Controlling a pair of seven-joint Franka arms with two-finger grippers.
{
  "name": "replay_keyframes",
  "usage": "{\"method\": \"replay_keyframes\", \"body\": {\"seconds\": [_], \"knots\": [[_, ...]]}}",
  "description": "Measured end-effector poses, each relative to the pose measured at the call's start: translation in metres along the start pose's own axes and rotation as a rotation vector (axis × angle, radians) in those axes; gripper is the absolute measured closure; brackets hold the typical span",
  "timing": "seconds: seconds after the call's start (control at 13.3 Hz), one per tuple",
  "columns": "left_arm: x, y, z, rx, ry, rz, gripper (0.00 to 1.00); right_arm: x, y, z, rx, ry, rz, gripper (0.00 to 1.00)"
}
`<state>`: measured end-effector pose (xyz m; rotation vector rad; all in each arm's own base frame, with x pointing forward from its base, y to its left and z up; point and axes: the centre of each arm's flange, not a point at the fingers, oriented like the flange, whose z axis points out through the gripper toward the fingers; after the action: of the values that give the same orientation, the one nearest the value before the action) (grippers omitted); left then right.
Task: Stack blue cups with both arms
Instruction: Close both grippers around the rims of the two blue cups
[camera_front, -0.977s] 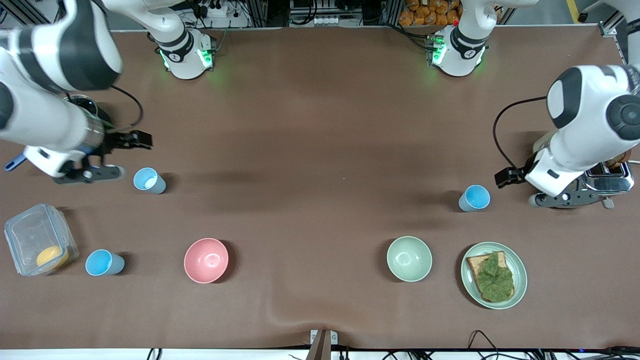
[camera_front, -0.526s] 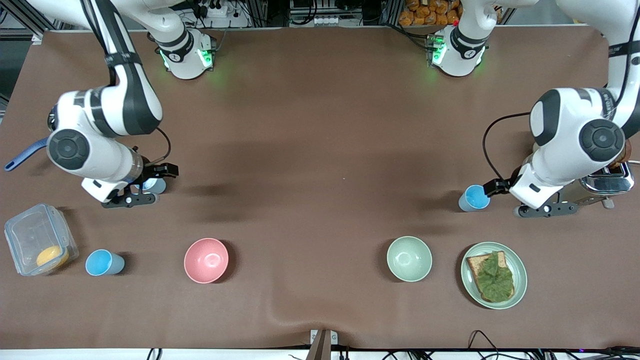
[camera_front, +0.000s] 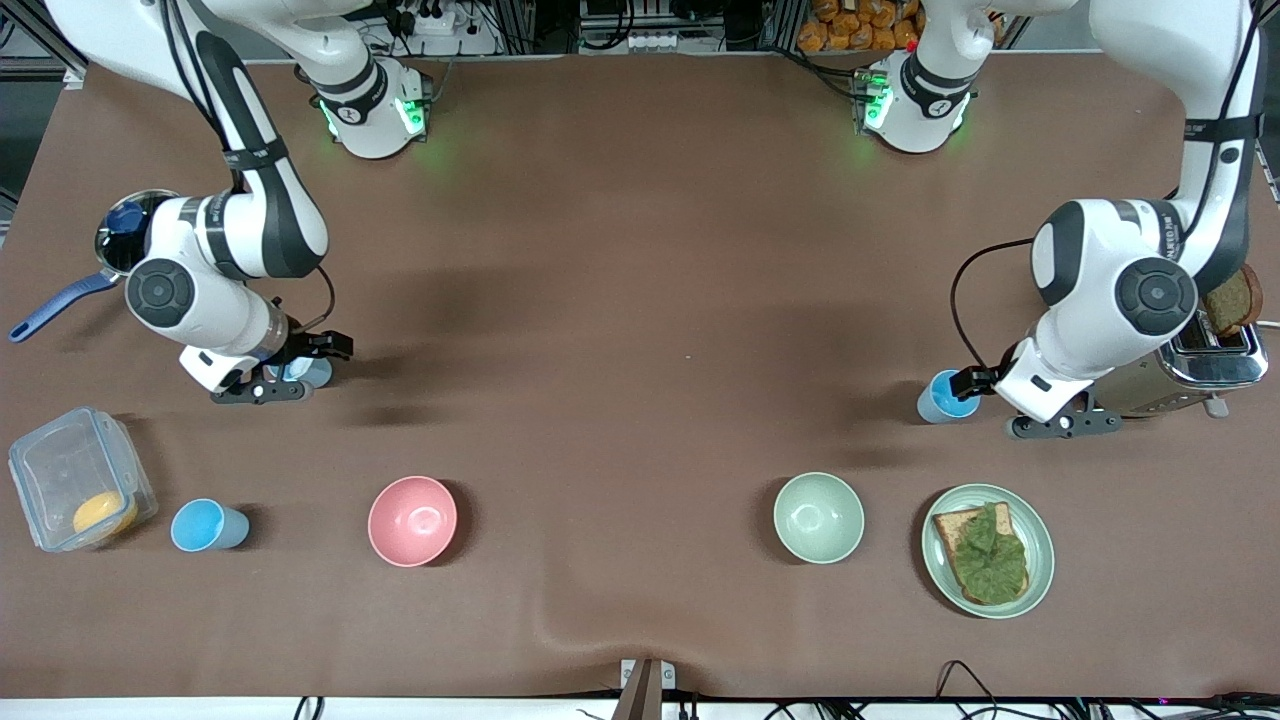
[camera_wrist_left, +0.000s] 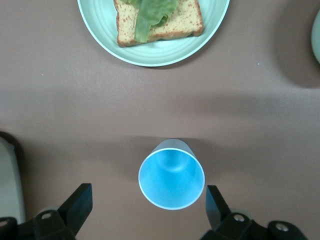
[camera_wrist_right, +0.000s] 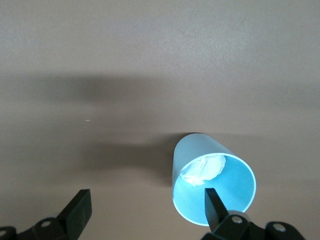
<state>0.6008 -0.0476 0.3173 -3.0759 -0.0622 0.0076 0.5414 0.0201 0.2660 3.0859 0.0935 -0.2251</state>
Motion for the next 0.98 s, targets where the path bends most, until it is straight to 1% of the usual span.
{"method": "replay_keyframes", "body": {"seconds": [0.23, 0.53, 0.68, 0.75, 0.9, 0.98], "knots": [[-0.007, -0.001, 0.02, 0.001, -0.003, 0.003, 0.0, 0.002, 0.007, 0.011, -0.006, 0.01, -0.015, 0.0], [-0.01, 0.0, 0.038, 0.006, -0.016, 0.005, 0.0, 0.004, 0.023, 0.03, -0.005, -0.003, -0.031, 0.0], [-0.011, 0.0, 0.044, 0.008, -0.019, 0.006, 0.0, 0.003, 0.022, 0.034, -0.004, -0.016, -0.033, 0.05], [-0.011, 0.0, 0.046, 0.008, -0.021, 0.006, 0.0, 0.002, 0.021, 0.035, -0.003, -0.027, -0.035, 0.13], [-0.012, 0.0, 0.048, 0.009, -0.025, 0.006, 0.0, 0.001, 0.02, 0.036, -0.002, -0.054, -0.037, 0.37], [-0.012, 0.0, 0.05, 0.01, -0.027, 0.006, 0.0, 0.001, 0.02, 0.033, -0.002, -0.072, -0.037, 0.52]]}}
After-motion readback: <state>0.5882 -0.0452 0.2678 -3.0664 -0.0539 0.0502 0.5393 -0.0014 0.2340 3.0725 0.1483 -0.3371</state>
